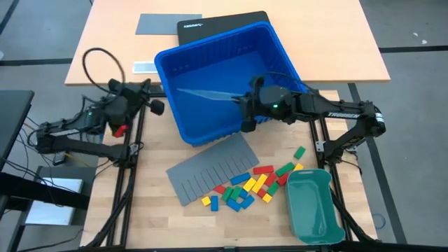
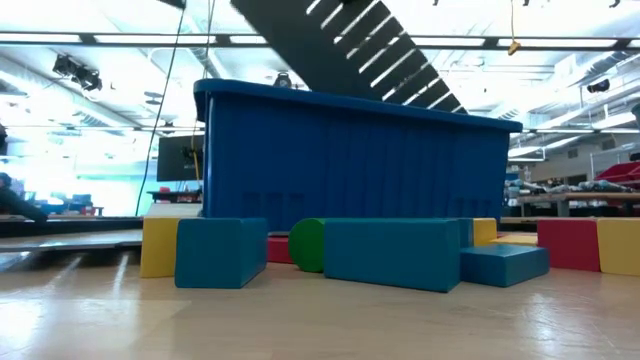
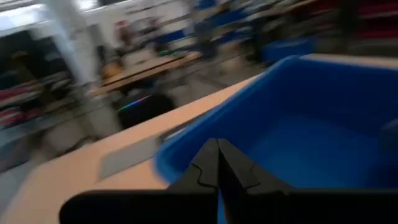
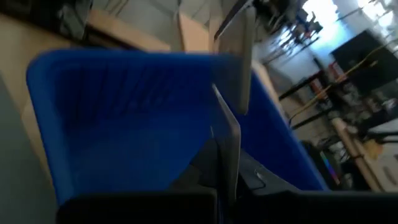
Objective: Sort Items/Unsort Items
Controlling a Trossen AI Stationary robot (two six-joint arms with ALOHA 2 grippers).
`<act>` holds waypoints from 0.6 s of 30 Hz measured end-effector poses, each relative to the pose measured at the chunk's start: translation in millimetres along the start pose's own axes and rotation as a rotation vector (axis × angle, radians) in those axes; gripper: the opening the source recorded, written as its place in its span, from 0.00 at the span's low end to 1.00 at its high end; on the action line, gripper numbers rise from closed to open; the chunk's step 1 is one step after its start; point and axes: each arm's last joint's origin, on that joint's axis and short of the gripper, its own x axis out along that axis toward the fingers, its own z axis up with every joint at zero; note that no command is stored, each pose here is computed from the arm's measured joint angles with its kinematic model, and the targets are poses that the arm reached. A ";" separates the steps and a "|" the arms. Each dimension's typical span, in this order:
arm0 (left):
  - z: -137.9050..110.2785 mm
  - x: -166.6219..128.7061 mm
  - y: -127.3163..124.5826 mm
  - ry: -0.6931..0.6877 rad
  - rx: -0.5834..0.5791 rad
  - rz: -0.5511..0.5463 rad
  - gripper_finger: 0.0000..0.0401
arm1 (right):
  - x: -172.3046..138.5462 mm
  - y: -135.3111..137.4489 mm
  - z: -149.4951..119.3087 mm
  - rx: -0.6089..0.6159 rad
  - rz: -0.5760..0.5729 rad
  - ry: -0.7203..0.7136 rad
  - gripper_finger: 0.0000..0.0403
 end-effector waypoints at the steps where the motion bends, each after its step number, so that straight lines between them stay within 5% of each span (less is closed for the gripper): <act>1: -5.2 4.5 -0.2 0.017 0.002 0.045 0.01 | -4.9 -2.8 3.0 0.003 -0.013 -0.028 0.00; 8: -34.1 48.3 -0.3 0.140 0.029 0.278 0.00 | -33.7 -19.3 19.4 0.014 -0.136 -0.171 0.00; 18: -65.9 119.0 17.5 0.351 -0.053 0.316 0.00 | -65.5 -26.5 35.6 -0.048 -0.257 -0.274 0.00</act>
